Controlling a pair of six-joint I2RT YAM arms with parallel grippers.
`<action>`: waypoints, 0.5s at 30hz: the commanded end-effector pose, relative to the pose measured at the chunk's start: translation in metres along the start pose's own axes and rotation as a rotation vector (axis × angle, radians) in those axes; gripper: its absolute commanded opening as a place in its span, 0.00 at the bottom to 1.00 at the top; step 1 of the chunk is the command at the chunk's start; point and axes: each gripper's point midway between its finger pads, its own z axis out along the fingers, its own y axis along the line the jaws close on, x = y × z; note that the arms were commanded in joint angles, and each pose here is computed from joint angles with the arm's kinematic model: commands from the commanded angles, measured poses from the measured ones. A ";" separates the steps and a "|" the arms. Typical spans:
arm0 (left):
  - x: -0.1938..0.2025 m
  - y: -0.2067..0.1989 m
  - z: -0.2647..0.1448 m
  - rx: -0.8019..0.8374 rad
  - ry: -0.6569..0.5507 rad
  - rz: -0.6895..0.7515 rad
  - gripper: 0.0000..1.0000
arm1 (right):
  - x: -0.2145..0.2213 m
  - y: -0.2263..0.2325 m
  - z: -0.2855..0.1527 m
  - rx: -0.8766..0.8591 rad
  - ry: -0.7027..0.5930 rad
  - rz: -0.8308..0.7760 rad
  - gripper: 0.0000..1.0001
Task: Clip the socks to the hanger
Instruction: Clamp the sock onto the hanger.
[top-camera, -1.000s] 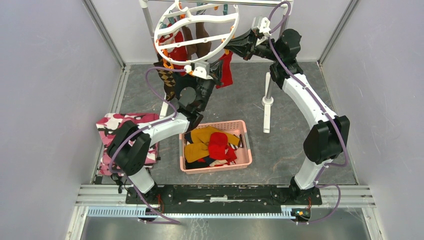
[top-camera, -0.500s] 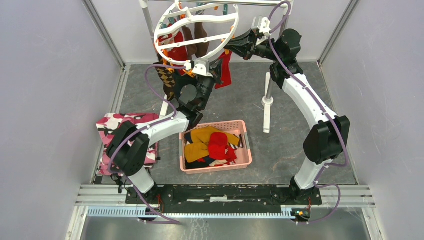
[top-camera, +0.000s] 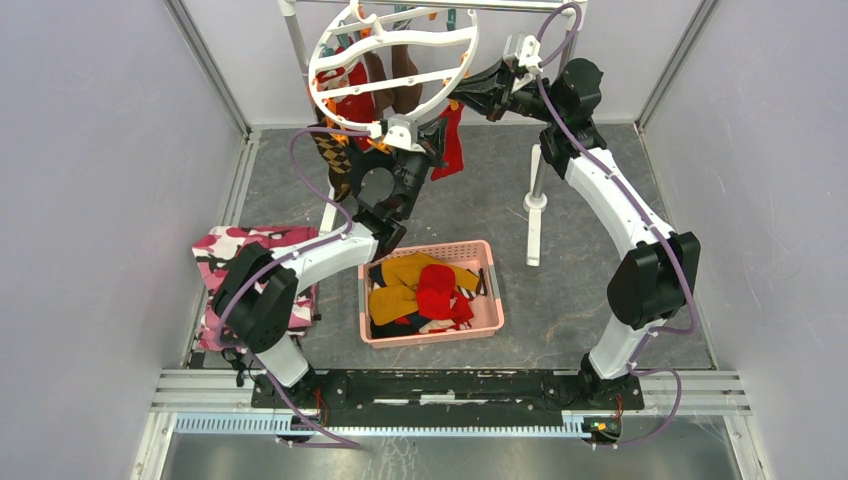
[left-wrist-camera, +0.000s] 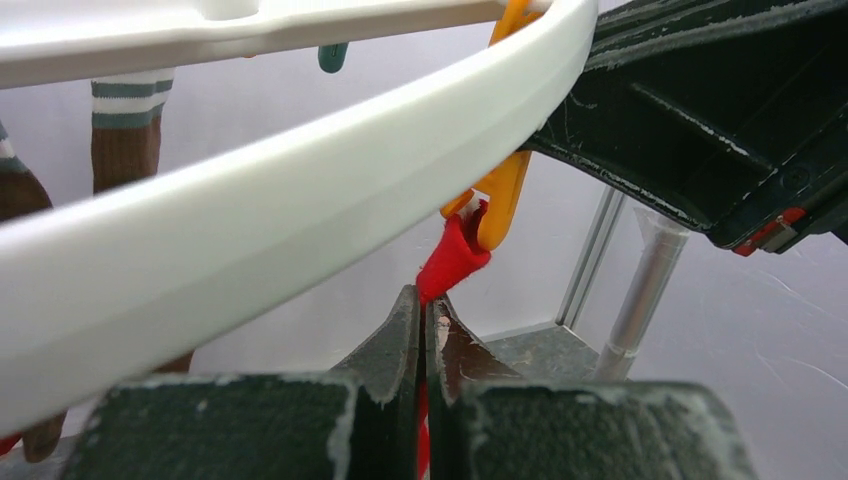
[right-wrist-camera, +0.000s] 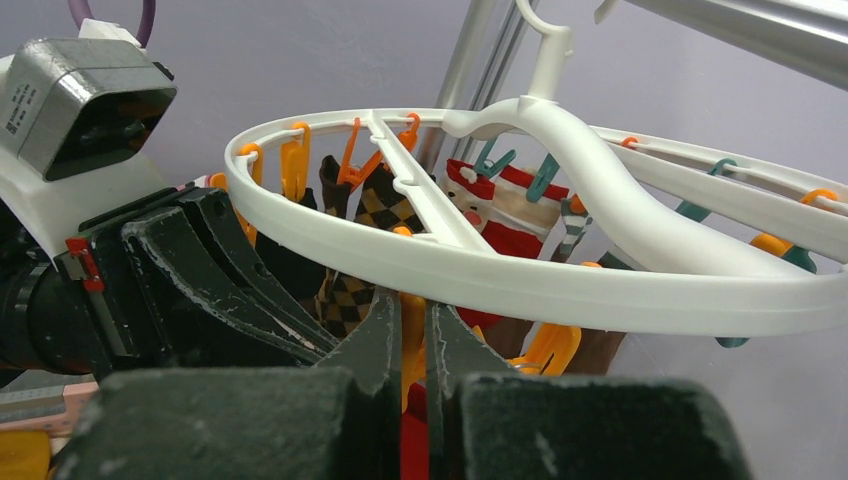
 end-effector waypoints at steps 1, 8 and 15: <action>-0.059 -0.010 0.008 0.022 -0.123 -0.076 0.02 | -0.023 0.013 -0.002 -0.030 -0.023 -0.021 0.00; -0.069 -0.014 0.004 0.046 -0.143 -0.113 0.02 | -0.022 0.010 -0.002 -0.023 -0.021 -0.030 0.00; -0.078 -0.020 -0.002 0.081 -0.156 -0.162 0.02 | -0.022 0.011 -0.001 -0.025 -0.021 -0.030 0.00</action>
